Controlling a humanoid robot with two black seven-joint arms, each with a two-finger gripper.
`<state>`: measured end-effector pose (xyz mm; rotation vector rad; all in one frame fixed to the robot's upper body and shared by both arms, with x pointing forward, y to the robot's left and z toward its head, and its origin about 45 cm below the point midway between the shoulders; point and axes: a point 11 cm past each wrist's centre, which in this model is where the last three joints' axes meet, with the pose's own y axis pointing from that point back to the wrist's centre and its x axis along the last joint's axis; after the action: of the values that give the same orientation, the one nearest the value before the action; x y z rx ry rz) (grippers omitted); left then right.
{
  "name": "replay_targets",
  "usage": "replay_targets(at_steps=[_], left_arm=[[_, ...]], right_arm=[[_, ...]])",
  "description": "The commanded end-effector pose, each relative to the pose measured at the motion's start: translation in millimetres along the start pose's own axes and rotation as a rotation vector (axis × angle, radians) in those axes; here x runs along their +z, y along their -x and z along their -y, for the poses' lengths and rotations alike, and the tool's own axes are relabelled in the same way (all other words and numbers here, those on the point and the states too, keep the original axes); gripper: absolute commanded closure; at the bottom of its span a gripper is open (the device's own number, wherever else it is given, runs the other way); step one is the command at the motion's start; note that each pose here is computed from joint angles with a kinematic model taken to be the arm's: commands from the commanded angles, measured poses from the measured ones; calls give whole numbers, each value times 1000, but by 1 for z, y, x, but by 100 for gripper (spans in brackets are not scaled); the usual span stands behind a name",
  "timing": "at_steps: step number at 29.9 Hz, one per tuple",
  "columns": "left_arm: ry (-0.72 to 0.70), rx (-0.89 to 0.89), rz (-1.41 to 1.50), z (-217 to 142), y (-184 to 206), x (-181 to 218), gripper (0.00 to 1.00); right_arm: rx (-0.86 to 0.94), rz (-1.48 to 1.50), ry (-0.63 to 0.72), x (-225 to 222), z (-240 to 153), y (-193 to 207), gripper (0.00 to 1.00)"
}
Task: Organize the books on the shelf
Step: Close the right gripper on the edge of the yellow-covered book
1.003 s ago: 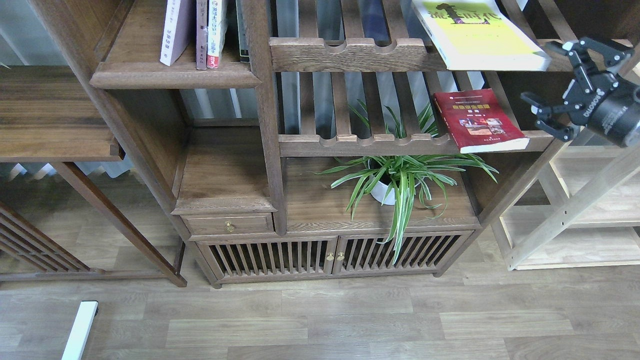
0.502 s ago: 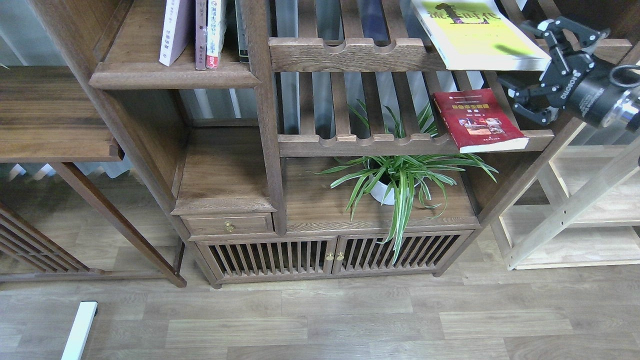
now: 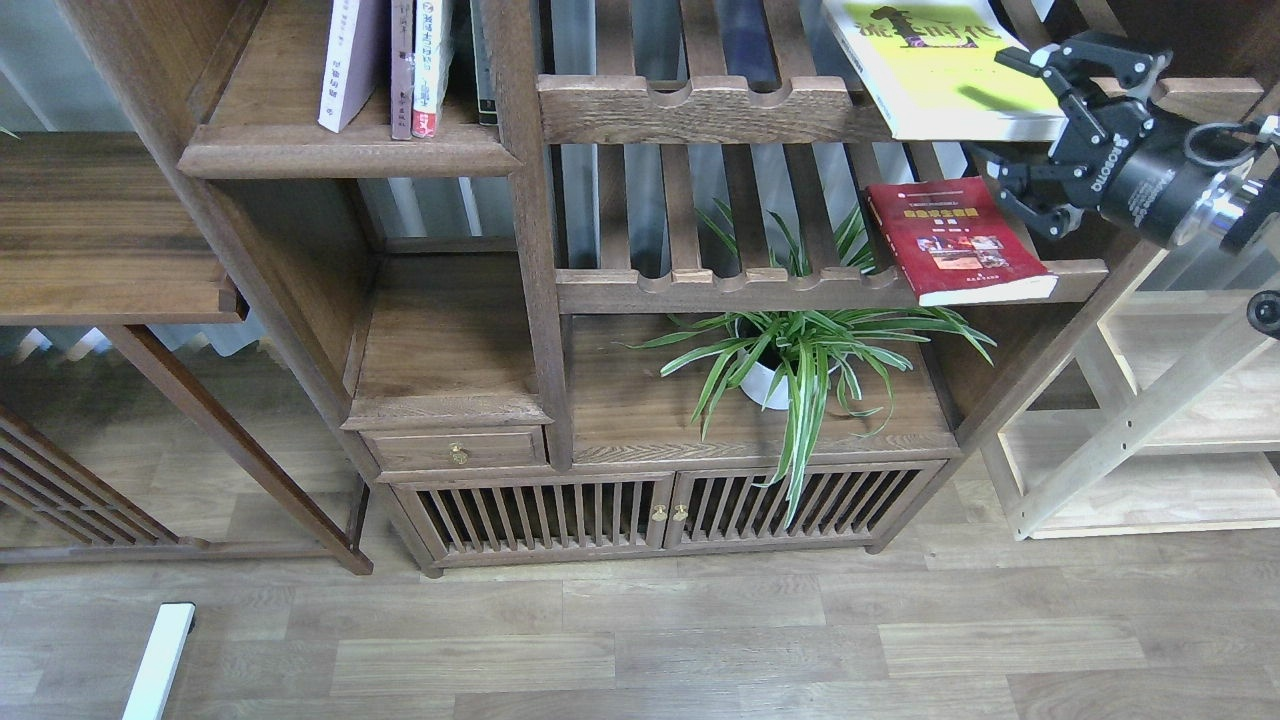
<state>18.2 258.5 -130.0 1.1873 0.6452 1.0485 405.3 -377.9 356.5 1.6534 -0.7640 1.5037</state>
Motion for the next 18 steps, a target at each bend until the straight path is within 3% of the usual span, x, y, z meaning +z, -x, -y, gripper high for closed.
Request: replay_targets(at_steps=[1, 5, 8, 18], left_arm=[[2, 1, -2, 0, 0, 0, 5], [-1, 4, -4, 0, -1, -2, 5], [-2, 4, -5, -1, -1, -2, 5], [1, 14, -5, -1, -4, -5, 5]], right_arm=[[-27, 5, -7, -1, 2, -4, 67], [-59, 21, -4, 0, 2, -6, 85], [-82, 31, -2, 1, 0, -5, 92], [-34, 77, 51, 15, -16, -24, 95]])
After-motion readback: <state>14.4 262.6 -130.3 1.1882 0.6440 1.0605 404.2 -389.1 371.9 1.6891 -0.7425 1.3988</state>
